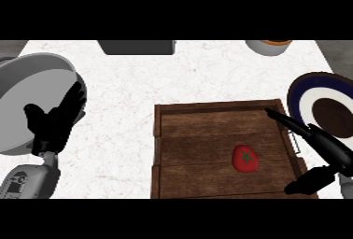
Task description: Pick the tomato from the tray and place it in the plate
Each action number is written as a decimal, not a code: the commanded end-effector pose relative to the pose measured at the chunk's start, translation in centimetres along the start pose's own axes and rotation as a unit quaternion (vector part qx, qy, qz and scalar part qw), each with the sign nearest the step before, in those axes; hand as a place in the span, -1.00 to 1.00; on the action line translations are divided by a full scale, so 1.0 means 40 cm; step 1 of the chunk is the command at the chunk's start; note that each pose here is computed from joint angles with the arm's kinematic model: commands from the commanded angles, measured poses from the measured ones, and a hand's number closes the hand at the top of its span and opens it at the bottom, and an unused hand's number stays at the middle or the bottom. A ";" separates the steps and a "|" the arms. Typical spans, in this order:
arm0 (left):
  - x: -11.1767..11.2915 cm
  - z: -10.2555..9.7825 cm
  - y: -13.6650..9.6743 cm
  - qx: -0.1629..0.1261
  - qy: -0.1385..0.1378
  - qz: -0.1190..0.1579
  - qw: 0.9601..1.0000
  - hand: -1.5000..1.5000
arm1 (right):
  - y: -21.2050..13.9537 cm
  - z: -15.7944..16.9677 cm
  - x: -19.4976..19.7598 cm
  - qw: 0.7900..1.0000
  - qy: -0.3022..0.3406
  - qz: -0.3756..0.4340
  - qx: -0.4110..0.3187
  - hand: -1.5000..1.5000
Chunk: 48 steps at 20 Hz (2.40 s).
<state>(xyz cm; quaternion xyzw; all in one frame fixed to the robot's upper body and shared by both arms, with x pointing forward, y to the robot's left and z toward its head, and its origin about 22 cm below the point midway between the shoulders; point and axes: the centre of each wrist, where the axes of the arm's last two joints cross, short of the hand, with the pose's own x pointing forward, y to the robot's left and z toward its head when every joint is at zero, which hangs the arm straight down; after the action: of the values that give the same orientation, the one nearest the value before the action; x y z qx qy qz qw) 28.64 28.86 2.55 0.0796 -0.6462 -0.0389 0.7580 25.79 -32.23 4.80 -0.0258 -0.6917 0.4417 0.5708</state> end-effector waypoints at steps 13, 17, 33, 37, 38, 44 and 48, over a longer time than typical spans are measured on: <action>-0.051 0.016 0.033 0.005 -0.001 -0.001 1.000 0.00 | 0.014 -0.094 0.084 0.980 0.096 0.138 0.105 -1.00; 0.010 -0.013 0.000 0.003 0.005 -0.001 1.000 0.00 | 0.092 -0.096 0.116 0.978 0.103 0.138 0.121 -1.00; 0.047 -0.009 -0.013 -0.002 -0.003 0.006 1.000 0.00 | 0.166 -0.195 0.064 0.961 0.128 0.190 0.153 -1.00; -0.007 -0.026 0.016 0.008 0.007 -0.002 1.000 0.00 | 0.158 -0.155 0.027 0.954 0.106 0.192 0.202 1.00; -0.021 0.003 -0.004 -0.003 -0.008 0.007 1.000 0.00 | 0.167 -0.206 0.020 0.958 0.088 0.183 0.200 1.00; 0.000 0.019 -0.003 -0.006 0.005 -0.003 1.000 0.00 | 0.267 -0.191 0.065 0.964 0.072 0.172 0.189 1.00; -0.004 -0.001 0.025 0.001 -0.005 -0.002 1.000 0.00 | 0.210 -0.186 0.076 0.970 0.070 0.173 0.152 1.00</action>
<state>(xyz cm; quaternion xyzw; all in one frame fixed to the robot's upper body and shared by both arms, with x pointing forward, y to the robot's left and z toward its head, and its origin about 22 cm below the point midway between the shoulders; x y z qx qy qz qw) 28.56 28.94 1.81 0.0772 -0.6460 -0.0387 0.7584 27.86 -21.87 2.94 -0.1008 -0.5538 0.6513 0.5089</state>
